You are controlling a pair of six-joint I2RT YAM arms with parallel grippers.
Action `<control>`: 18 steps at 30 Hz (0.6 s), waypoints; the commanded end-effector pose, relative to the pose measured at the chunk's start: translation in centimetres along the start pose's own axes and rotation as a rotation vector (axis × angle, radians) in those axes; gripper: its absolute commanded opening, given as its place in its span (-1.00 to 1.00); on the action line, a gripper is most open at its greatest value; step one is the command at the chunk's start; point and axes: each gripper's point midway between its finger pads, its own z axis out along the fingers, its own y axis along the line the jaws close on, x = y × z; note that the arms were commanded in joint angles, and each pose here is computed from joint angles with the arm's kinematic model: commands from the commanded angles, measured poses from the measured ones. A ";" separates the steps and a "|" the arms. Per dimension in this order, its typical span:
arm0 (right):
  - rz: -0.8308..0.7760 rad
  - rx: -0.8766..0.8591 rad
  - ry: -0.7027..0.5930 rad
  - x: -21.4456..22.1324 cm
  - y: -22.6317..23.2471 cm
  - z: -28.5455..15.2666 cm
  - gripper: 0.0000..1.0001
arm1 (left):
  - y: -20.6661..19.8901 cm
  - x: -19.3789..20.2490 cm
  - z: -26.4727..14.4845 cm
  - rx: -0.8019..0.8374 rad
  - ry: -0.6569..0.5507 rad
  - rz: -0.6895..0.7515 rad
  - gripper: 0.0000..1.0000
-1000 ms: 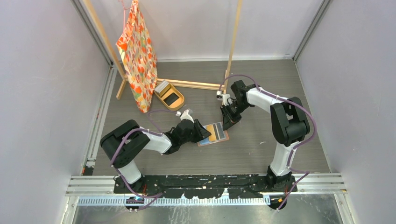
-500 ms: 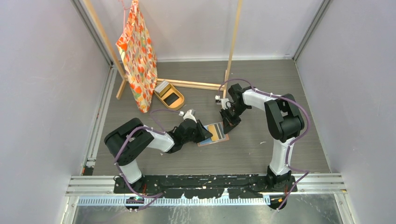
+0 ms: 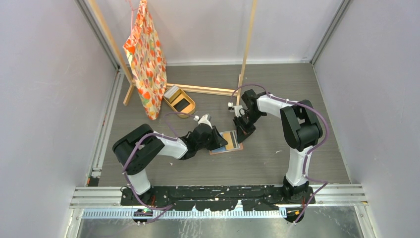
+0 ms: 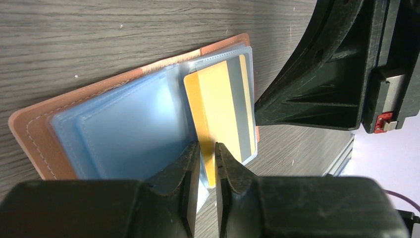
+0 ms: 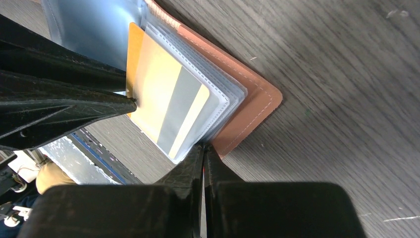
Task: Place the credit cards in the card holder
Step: Insert the credit card into the card holder.
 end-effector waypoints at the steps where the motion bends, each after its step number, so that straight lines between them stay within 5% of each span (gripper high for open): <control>1: -0.045 -0.026 -0.035 -1.4 1.3 -0.4 -0.86 | -1.4 0.5 0.0 0.024 0.045 0.068 -0.59; 18: -0.062 0.016 -0.090 -2.1 0.5 -2.3 -0.83 | -1.0 -2.2 -2.4 -0.083 -0.019 0.216 -0.32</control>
